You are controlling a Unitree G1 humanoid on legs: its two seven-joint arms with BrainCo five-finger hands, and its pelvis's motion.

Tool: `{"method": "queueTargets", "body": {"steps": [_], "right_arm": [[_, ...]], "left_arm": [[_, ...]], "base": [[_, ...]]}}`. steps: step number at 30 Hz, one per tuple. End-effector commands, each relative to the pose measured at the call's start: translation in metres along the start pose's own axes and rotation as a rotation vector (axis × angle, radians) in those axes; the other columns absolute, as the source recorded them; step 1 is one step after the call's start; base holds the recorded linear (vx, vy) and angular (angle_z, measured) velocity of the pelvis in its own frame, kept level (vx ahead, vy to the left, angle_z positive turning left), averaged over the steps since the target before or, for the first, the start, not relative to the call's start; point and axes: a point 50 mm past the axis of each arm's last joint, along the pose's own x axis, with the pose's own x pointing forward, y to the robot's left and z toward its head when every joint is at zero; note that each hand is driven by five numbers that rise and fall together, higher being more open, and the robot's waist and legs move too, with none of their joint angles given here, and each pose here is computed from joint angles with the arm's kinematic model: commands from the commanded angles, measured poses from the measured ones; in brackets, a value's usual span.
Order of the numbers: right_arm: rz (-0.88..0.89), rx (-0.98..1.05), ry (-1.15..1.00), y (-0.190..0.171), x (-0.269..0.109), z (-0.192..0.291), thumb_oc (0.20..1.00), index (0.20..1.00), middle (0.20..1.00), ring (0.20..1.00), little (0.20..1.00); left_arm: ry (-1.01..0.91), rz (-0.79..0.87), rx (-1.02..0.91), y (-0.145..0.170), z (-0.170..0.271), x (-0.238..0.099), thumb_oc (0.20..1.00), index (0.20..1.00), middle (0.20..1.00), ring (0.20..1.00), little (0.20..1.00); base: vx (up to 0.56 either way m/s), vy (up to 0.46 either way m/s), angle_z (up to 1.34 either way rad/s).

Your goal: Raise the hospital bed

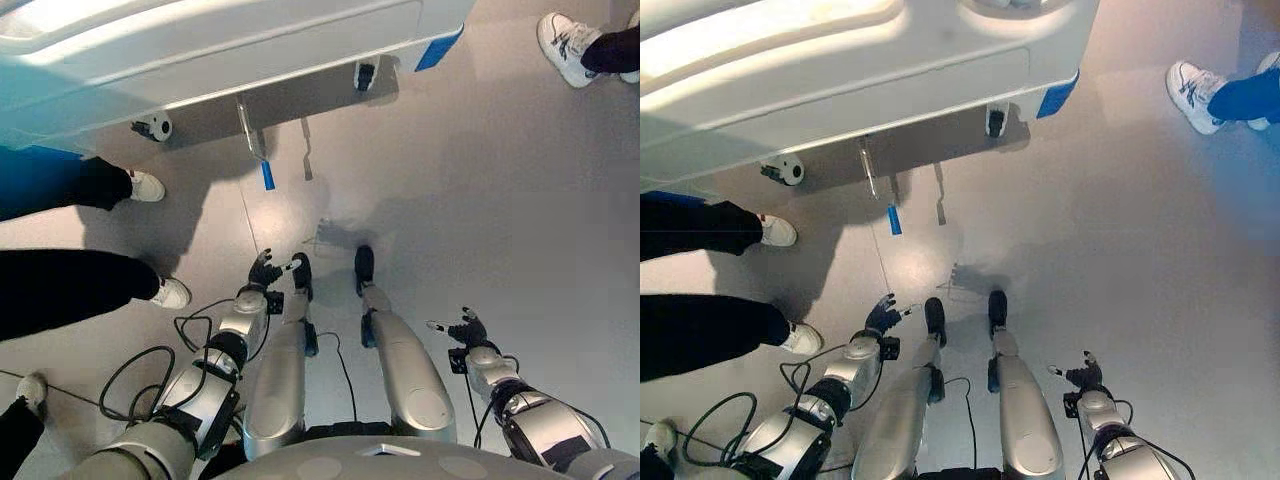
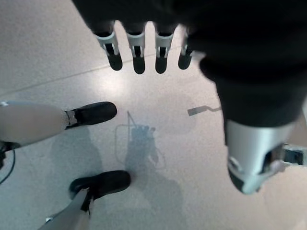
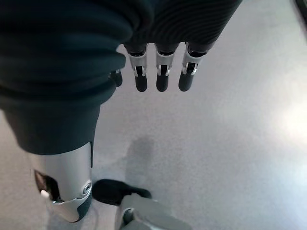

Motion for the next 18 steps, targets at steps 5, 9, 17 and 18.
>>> {"method": "queueTargets", "body": {"steps": [5, 9, 17, 18], "right_arm": [[-0.061, 0.040, -0.083, -0.012, 0.000, 0.011, 1.000, 1.000, 1.000, 1.000, 1.000], [-0.068, 0.057, -0.117, -0.011, 0.000, 0.020, 1.000, 1.000, 1.000, 1.000, 1.000], [-0.064, 0.084, -0.177, -0.008, -0.001, 0.035, 1.000, 1.000, 1.000, 1.000, 1.000], [-0.062, 0.091, -0.184, -0.006, -0.001, 0.036, 1.000, 1.000, 1.000, 1.000, 1.000]], "left_arm": [[-0.121, 0.045, -0.059, 0.001, 0.053, 0.011, 1.000, 1.000, 1.000, 1.000, 1.000], [-0.161, 0.075, -0.073, 0.008, 0.074, 0.014, 1.000, 1.000, 1.000, 1.000, 1.000], [-0.197, 0.143, -0.098, 0.033, 0.097, 0.017, 1.000, 1.000, 1.000, 1.000, 1.000], [-0.203, 0.155, -0.109, 0.037, 0.100, 0.017, 1.000, 1.000, 1.000, 1.000, 1.000]], "base": [[-0.01, 0.002, -0.03], [0.01, 0.016, -0.03], [0.03, 0.024, -0.08], [0.01, 0.007, -0.06]]}}
